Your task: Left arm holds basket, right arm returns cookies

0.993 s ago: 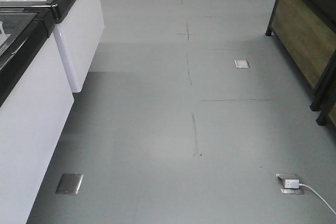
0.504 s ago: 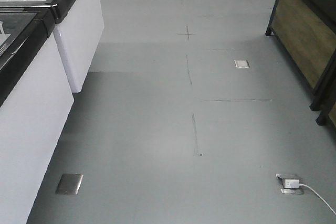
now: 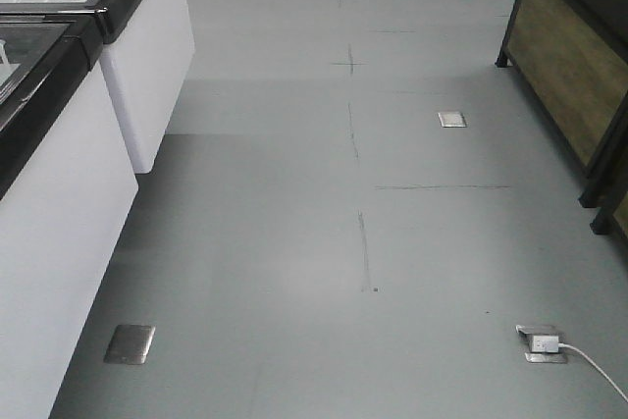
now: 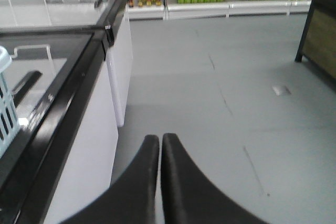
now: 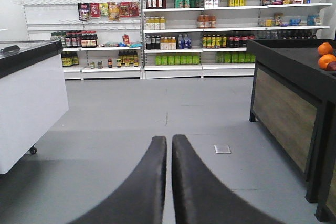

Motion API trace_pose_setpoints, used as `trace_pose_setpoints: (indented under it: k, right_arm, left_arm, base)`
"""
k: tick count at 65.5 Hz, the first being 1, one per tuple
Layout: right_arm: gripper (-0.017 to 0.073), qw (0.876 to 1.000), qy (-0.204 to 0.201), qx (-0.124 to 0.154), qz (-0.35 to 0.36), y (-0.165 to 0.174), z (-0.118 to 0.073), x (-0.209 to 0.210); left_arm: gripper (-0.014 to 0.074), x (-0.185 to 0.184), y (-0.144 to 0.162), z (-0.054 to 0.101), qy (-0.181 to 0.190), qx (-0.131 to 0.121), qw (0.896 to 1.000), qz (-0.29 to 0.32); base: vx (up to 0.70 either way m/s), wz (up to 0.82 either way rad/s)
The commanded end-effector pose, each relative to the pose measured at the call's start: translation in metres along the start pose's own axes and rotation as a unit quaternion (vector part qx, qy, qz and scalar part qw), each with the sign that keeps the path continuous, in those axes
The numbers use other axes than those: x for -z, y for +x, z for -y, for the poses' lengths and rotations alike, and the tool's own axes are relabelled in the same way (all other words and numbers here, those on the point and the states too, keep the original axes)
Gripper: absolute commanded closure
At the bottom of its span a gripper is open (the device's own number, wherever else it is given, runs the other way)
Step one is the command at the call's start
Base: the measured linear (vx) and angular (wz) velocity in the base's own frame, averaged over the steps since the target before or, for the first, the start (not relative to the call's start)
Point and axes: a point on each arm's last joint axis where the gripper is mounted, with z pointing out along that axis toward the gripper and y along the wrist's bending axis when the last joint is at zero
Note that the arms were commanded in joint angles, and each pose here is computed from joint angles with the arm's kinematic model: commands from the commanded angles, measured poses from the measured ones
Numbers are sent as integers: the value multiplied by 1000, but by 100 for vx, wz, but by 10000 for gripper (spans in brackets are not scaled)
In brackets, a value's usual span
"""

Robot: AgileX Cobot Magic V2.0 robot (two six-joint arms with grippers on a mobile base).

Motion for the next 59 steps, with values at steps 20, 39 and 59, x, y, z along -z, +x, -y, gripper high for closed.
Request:
trace_pose_setpoints:
  k: [20, 39, 59]
  right_arm:
    - [568, 999, -6, 7, 33, -1, -1, 1]
    - [568, 999, -6, 7, 33, -1, -1, 1]
    - [568, 999, -6, 7, 33, -1, -1, 1]
  left_arm:
    - [593, -14, -13, 0, 1, 16, 1000, 12]
    - [463, -14, -11, 0, 2, 13, 1000, -2]
    - [147, -14, -9, 0, 2, 13, 1000, -13]
  base:
    - [0, 0]
    - [0, 0]
    - [0, 0]
